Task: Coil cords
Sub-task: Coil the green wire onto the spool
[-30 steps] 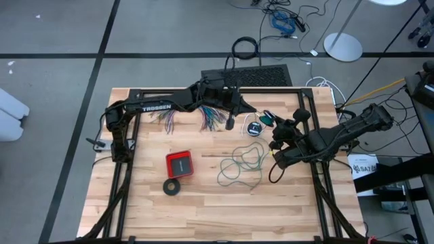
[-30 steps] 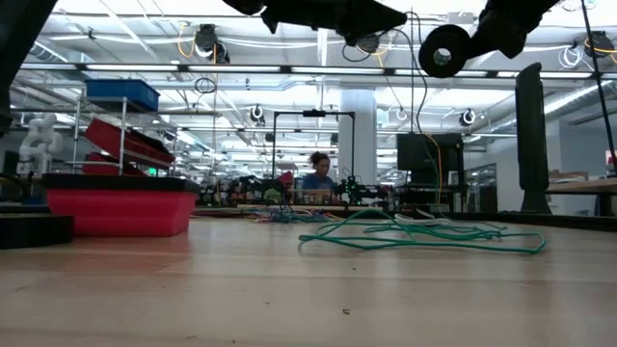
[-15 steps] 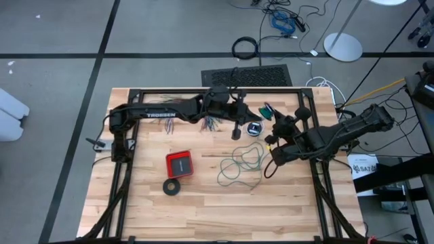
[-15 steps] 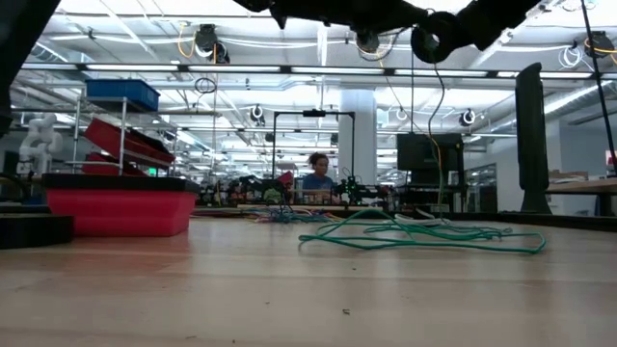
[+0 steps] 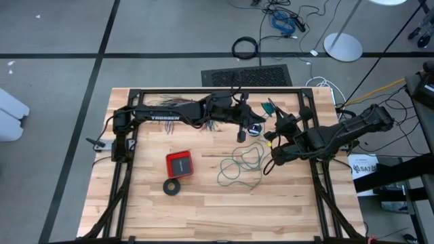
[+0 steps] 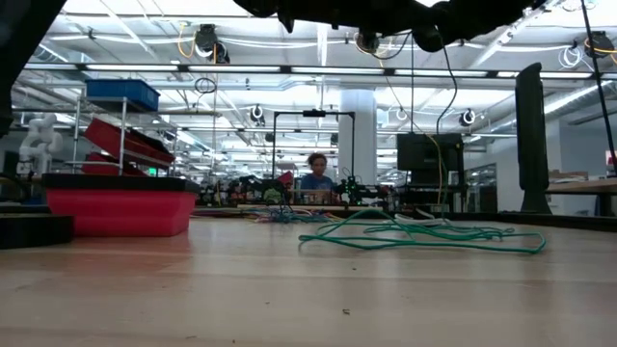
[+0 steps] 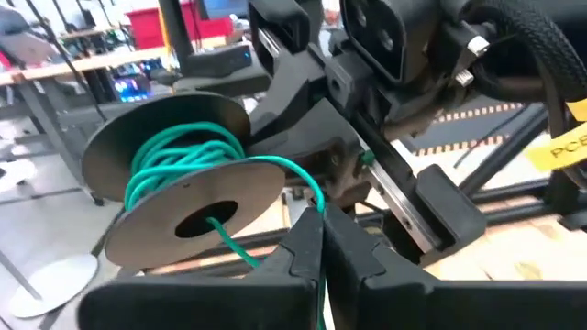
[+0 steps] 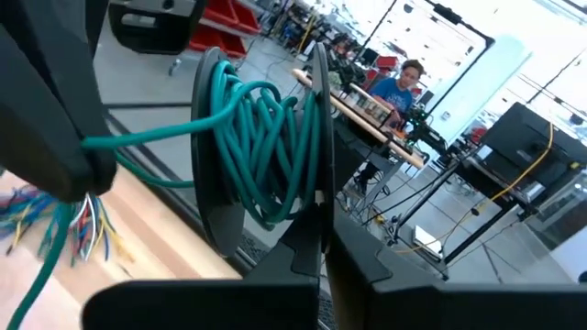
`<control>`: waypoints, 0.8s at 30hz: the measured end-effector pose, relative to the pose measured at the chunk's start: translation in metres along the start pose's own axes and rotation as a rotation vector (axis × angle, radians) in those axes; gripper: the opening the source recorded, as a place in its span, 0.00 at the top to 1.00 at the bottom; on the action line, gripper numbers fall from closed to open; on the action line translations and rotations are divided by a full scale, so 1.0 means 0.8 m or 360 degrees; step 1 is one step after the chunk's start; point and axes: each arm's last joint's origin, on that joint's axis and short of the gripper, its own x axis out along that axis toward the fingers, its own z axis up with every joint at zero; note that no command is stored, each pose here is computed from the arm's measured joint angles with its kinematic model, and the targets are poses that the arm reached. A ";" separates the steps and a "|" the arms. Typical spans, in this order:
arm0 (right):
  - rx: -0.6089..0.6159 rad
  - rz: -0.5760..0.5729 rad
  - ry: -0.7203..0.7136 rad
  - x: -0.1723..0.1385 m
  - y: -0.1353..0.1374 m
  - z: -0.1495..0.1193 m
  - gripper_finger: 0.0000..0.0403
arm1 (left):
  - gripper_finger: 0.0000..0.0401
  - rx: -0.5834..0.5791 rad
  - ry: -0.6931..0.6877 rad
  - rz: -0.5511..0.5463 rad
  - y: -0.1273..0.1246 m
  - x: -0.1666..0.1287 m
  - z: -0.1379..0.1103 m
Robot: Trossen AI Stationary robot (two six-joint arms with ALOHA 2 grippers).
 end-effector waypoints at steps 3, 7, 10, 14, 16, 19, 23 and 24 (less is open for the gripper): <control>0.0064 -0.0016 -0.0015 0.000 0.000 0.000 1.00 | 0.98 0.0007 -0.0041 0.0023 0.000 0.000 0.004; 0.0123 -0.0016 -0.0016 0.000 0.000 0.000 1.00 | 0.98 -0.0007 -0.0123 0.0036 0.001 0.001 0.009; 0.0137 -0.0015 -0.0015 0.000 0.000 0.000 1.00 | 0.97 -0.0027 -0.0151 -0.0025 -0.002 0.006 0.004; 0.0143 -0.0008 -0.0010 0.000 0.000 0.000 1.00 | 0.97 -0.0073 -0.0144 -0.0133 -0.007 0.018 -0.012; 0.0151 -0.0006 -0.0009 0.000 0.000 0.001 1.00 | 0.97 -0.0084 -0.0163 -0.0142 -0.007 0.024 -0.018; 0.0160 0.0000 -0.0004 0.000 0.001 0.001 1.00 | 0.97 -0.0125 -0.0147 -0.0148 -0.007 0.029 -0.029; 0.0184 -0.0001 -0.0009 0.000 0.001 0.002 1.00 | 0.97 -0.0148 -0.0191 -0.0148 -0.005 0.030 -0.028; 0.0188 -0.0006 -0.0013 0.000 0.001 0.002 1.00 | 0.97 -0.0143 -0.0205 -0.0147 -0.005 0.030 -0.027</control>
